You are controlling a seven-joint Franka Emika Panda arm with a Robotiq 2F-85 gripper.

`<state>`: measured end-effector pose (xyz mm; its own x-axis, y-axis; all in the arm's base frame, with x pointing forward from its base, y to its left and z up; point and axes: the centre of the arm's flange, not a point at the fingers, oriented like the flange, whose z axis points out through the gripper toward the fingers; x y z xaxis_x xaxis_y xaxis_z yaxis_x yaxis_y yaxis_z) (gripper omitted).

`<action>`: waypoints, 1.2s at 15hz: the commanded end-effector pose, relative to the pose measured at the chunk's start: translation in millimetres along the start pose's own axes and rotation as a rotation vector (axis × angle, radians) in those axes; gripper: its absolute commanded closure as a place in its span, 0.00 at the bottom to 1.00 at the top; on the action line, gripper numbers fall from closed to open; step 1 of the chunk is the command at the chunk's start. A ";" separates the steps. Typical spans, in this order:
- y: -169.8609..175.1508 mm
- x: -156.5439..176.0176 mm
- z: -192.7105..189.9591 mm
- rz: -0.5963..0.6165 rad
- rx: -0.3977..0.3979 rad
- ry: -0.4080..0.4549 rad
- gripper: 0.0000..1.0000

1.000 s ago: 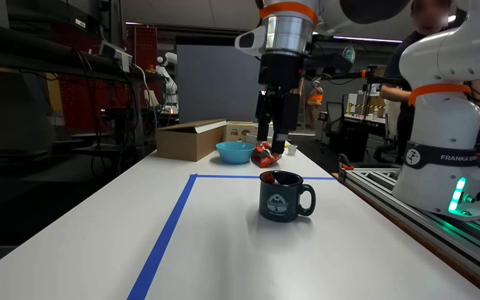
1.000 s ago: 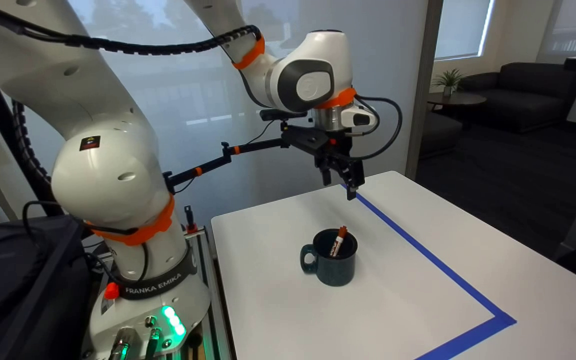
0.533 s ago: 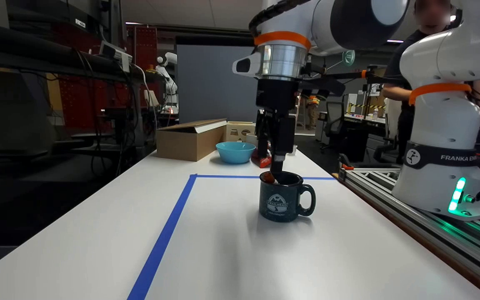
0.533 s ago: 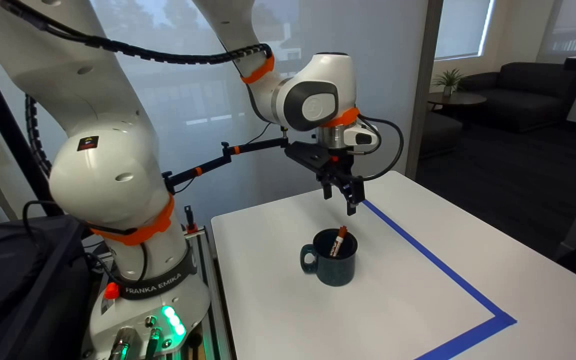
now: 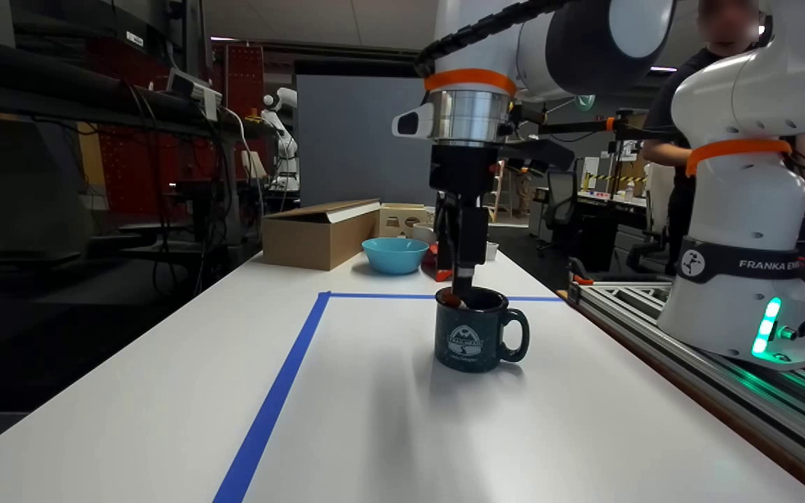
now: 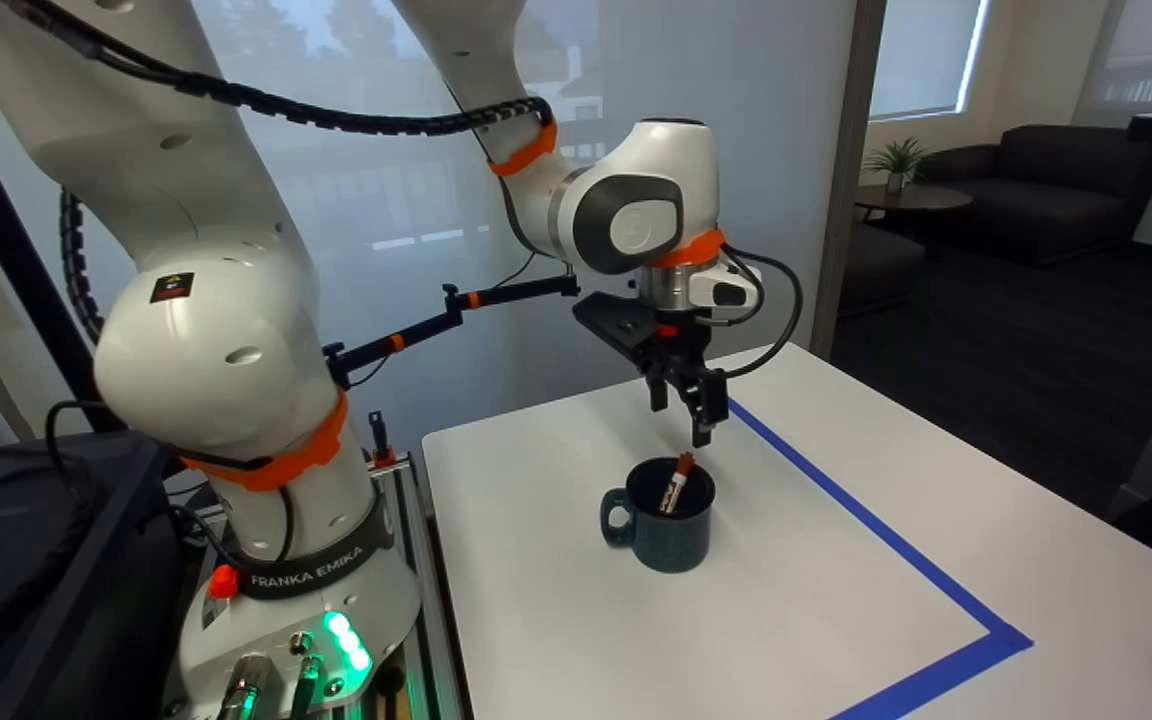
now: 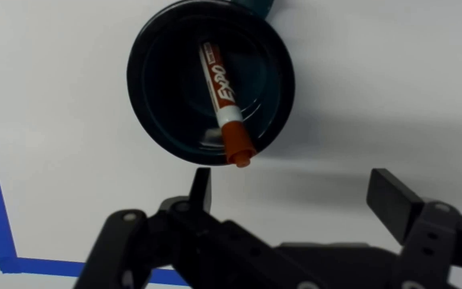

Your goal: Shift the sharpie to the table

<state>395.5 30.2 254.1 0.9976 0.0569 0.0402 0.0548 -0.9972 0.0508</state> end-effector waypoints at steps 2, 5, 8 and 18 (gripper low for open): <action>4.8 -20.0 3.2 0.056 -0.021 -0.018 0.00; 5.5 -20.8 5.7 0.083 -0.016 -0.031 0.03; 8.0 -22.1 7.9 0.110 -0.016 -0.042 0.04; 28.0 -31.6 23.9 0.196 -0.016 -0.093 0.22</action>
<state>389.2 3.6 233.0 0.9922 -0.1212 -0.0304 -0.1194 -0.9913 0.0546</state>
